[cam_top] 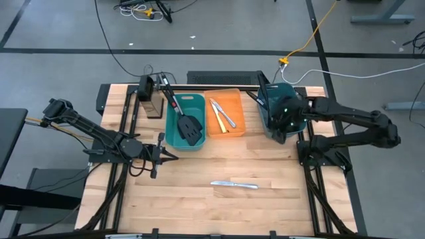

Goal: Pick & Place Kitchen Items
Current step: Adjust the blue bin

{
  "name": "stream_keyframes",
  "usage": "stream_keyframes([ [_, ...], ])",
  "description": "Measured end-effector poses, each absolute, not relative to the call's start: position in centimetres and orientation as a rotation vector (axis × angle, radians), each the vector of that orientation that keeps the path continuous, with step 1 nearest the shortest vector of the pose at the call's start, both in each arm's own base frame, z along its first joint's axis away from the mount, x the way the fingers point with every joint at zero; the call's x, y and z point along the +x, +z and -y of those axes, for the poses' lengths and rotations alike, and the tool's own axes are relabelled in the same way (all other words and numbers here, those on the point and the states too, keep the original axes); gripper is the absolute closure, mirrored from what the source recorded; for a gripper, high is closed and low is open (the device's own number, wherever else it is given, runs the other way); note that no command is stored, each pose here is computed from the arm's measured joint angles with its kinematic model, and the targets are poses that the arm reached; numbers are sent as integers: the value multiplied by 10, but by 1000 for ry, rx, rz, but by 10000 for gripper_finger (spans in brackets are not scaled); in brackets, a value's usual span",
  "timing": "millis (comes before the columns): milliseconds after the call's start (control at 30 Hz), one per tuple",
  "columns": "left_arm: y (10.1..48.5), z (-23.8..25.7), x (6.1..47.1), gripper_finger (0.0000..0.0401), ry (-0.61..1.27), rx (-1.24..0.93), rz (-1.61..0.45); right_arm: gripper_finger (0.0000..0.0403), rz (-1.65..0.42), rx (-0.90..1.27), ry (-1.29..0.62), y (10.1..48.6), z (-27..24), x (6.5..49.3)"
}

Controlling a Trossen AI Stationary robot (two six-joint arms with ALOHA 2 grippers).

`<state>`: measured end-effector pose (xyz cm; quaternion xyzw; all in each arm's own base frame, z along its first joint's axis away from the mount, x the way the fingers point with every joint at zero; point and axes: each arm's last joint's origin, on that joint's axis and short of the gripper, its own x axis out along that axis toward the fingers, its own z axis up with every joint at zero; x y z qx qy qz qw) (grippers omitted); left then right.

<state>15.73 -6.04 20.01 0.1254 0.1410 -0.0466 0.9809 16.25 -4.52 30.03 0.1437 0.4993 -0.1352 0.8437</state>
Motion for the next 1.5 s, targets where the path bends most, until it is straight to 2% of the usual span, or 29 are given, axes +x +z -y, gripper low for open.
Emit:
stream_keyframes([
  [167, 200, 60, 157, 390, -94, 251, -284, 190, -1276, 266, -382, 286, 39, 160],
  [333, 200, 60, 157, 388, -94, 251, -285, 177, -1326, 218, -361, 281, 38, 163],
  [600, 199, 60, 157, 391, -94, 252, -293, 198, -1454, 217, -257, 249, 32, 162],
  [933, 198, 60, 157, 391, -95, 257, -306, 207, -1510, 200, -389, 213, 34, 154],
  [1033, 198, 60, 157, 392, -95, 257, -306, 224, -1475, 242, -395, 205, 35, 156],
  [1300, 198, 60, 157, 389, -95, 257, -305, 315, -1479, 318, -410, 193, 37, 165],
  [1500, 198, 60, 157, 392, -94, 256, -305, 363, -1503, 322, -399, 184, 39, 175],
])
